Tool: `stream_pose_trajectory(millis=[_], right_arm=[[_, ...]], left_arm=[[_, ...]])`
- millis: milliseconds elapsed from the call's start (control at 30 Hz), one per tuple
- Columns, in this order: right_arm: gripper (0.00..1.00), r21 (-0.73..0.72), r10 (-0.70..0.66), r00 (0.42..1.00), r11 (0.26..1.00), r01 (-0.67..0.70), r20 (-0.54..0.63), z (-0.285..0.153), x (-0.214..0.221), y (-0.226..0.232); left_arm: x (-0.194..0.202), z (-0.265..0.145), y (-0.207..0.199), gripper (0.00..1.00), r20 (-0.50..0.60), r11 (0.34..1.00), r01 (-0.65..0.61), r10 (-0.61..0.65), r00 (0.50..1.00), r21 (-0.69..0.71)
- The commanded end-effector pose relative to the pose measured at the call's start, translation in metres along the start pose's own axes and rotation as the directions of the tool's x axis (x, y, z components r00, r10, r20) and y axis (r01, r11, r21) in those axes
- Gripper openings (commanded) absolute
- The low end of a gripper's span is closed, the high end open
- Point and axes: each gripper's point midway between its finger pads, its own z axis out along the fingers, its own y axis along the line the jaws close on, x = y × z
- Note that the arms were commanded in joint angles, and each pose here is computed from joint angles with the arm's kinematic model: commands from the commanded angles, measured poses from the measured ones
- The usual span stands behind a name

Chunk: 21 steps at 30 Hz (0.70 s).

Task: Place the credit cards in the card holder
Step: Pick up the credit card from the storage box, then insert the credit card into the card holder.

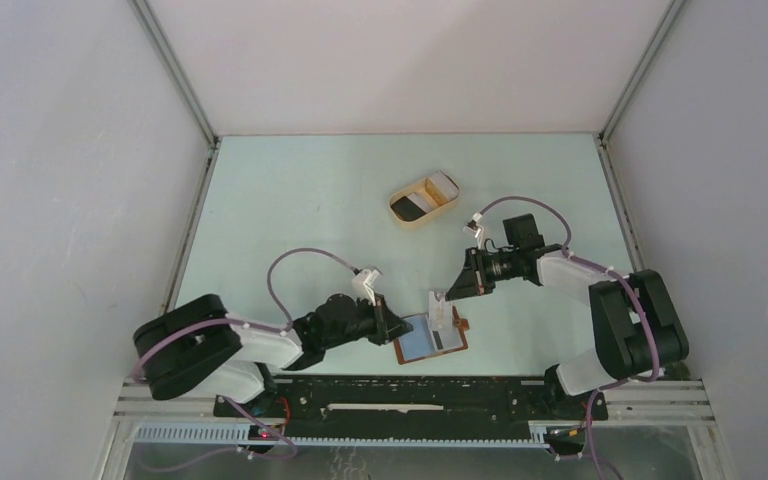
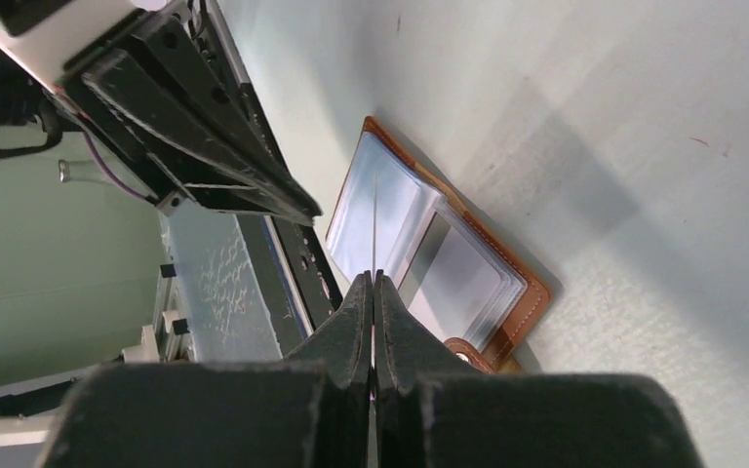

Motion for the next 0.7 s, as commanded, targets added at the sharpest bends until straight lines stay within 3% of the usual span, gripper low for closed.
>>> stream_pose_trajectory(millis=[0,433,667], right_arm=[[0.0,0.023,0.012,1.0,1.0,-0.012,0.014,0.002,-0.013,-0.005],[0.0,0.07,0.07,0.997,0.995,-0.069,-0.018,0.014,0.003,-0.016],[0.0,0.065,0.098,0.994,0.993,-0.095,-0.043,0.021,0.012,-0.019]], left_arm=[[-0.015,0.021,-0.008,0.05,0.066,0.999,0.039,-0.037,0.997,-0.018],[0.02,0.023,0.033,0.02,-0.022,0.961,0.086,-0.095,0.995,-0.263],[0.031,0.024,0.037,0.02,-0.051,0.951,0.088,-0.107,0.993,-0.298]])
